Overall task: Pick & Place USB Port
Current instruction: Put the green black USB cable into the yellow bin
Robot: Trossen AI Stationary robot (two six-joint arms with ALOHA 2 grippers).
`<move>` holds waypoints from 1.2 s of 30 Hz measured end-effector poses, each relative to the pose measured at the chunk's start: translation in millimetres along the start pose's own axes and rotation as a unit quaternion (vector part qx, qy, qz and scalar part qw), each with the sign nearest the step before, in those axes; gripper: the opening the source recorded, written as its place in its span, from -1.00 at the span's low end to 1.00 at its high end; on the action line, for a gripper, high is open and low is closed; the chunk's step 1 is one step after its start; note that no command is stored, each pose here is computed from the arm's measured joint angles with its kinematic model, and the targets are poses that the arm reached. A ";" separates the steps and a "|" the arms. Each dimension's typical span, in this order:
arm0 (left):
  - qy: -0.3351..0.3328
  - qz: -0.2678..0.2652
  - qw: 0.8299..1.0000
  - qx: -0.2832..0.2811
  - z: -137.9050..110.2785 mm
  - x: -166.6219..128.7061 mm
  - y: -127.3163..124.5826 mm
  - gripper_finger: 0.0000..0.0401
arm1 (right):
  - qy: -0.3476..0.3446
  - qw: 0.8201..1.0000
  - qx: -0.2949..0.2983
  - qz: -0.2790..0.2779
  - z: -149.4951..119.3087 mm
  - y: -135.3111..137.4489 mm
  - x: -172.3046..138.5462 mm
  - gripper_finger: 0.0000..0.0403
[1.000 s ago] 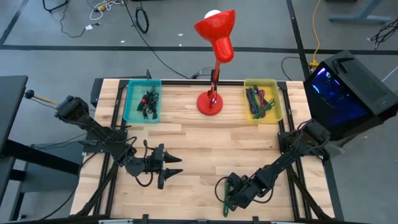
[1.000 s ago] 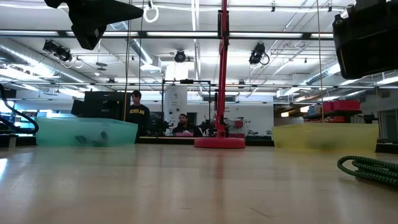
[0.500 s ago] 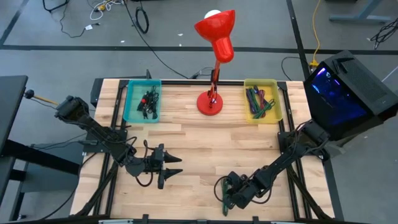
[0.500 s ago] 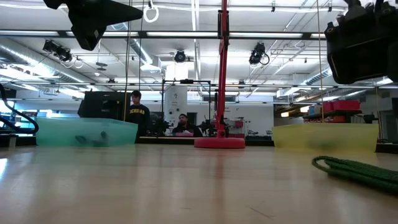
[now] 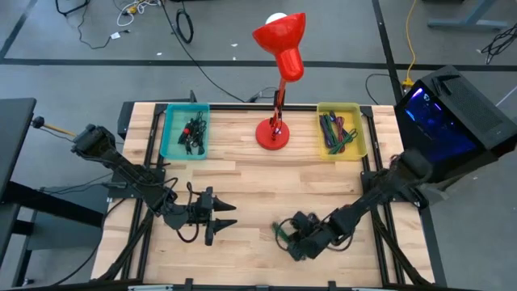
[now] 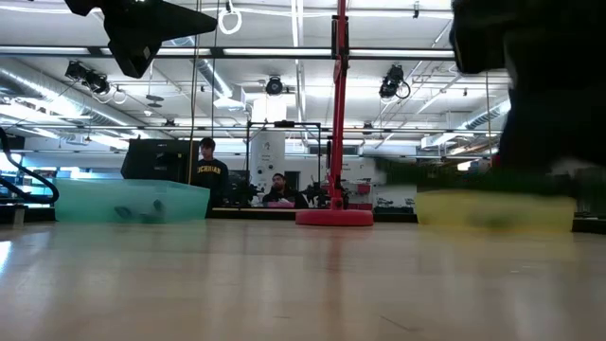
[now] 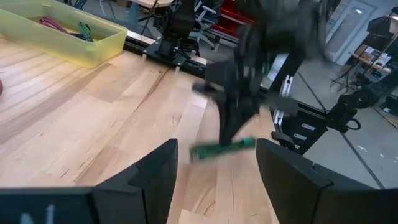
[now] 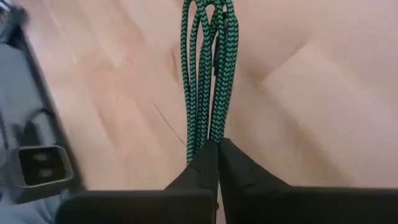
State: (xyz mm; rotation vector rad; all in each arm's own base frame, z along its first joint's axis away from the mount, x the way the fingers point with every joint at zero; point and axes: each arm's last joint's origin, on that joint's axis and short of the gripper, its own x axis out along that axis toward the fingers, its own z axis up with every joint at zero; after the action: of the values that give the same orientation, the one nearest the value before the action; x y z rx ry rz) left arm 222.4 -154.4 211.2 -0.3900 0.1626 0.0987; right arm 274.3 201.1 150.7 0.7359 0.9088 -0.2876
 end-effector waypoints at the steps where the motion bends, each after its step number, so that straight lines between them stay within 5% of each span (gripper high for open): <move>1: 0.000 0.000 1.000 0.000 0.0 0.0 0.0 0.11 | -0.009 1.000 -0.005 -0.004 5.1 -0.3 -8.8 -0.99; 8: 0.003 0.002 1.000 0.003 -0.6 0.0 0.4 0.11 | -0.104 0.993 -0.010 -0.054 39.7 -13.5 -66.0 -1.00; 17: 0.002 0.001 1.000 0.001 -0.5 0.0 0.3 0.11 | -0.201 0.960 0.034 -0.193 82.7 -67.8 -135.8 -1.00; 36: -0.023 0.021 0.999 0.019 6.4 4.9 5.1 0.11 | -0.190 0.895 0.099 -0.391 180.8 -184.1 -185.4 -1.00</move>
State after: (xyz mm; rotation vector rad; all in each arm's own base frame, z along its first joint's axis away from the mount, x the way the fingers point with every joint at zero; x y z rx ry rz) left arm 227.5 -146.9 214.3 -0.3457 0.1272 0.1463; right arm 178.3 -69.8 286.4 0.4373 0.7658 -1.2133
